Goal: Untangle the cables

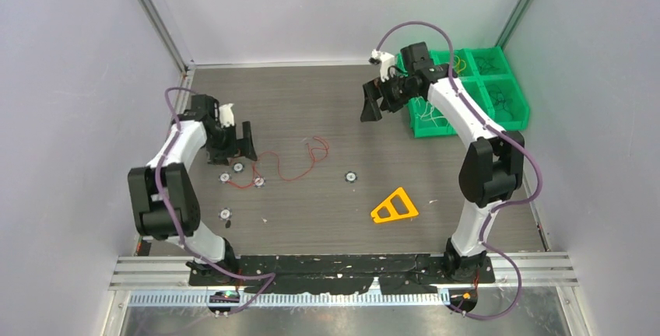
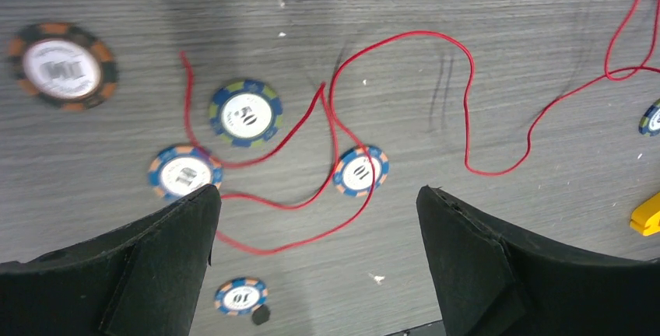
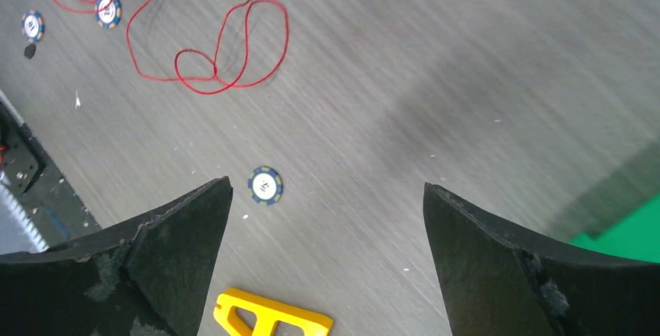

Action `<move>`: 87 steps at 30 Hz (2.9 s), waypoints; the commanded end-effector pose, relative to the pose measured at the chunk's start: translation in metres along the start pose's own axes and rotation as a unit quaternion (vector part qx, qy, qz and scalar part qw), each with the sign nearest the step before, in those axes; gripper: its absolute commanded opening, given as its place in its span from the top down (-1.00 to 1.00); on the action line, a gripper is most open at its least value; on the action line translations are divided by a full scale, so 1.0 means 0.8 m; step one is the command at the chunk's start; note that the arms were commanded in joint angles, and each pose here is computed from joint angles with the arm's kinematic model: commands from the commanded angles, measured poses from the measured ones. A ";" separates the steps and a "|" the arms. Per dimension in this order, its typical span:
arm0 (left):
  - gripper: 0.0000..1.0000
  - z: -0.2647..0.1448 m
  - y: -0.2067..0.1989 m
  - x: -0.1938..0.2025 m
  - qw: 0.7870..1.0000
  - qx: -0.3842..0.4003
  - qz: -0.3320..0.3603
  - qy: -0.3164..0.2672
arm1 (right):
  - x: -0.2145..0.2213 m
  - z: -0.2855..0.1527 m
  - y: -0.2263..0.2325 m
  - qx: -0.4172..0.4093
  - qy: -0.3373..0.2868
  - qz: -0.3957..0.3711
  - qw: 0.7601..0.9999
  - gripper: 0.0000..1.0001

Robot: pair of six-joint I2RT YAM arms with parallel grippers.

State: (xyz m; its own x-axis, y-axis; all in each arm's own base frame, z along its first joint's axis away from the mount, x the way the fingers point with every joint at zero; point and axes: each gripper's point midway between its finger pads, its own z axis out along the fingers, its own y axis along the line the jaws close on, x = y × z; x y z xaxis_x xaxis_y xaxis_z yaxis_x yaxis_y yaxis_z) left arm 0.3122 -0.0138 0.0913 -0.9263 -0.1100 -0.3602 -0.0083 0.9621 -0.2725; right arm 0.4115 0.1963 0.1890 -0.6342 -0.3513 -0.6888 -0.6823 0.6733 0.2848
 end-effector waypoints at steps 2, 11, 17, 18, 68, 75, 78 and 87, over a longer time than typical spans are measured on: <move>-0.99 0.045 -0.042 -0.031 1.000 0.031 0.002 -0.005 | 0.022 0.022 0.011 -0.034 0.023 0.036 0.999 -0.99; -0.99 0.111 -0.147 -0.024 0.993 0.091 0.053 0.058 | 0.038 0.029 0.010 -0.040 0.039 0.041 0.998 -0.99; -0.96 0.131 -0.168 0.003 0.990 0.070 0.094 0.074 | 0.044 0.025 0.014 -0.044 0.046 0.039 0.997 -0.99; -0.85 0.132 -0.165 0.007 0.990 0.062 0.097 0.076 | 0.046 0.025 0.015 -0.046 0.047 0.040 0.997 -0.99; -0.87 0.069 -0.073 -0.045 0.987 0.027 0.144 0.064 | 0.048 0.025 0.044 -0.095 0.029 0.026 0.995 -0.96; -0.99 0.084 -0.113 -0.002 0.990 0.096 0.034 0.099 | 0.047 0.023 0.044 -0.092 0.028 0.027 0.995 -0.96; -0.99 0.088 -0.129 0.013 0.989 0.097 0.050 0.104 | 0.049 0.021 0.045 -0.090 0.030 0.023 0.995 -0.97; -0.72 0.123 -0.154 0.038 0.988 0.003 0.126 0.093 | 0.057 0.017 0.046 -0.088 0.035 0.015 0.995 -0.96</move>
State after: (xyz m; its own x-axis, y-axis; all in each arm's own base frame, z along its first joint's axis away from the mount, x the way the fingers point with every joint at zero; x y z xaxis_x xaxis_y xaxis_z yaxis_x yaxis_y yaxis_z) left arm 0.3131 -0.1521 0.0309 -0.9671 0.1621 -0.1959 0.2150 0.9326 -0.2898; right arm 0.3692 0.2125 0.1334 -0.7333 -0.3712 -0.5697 -0.6599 0.5906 0.4645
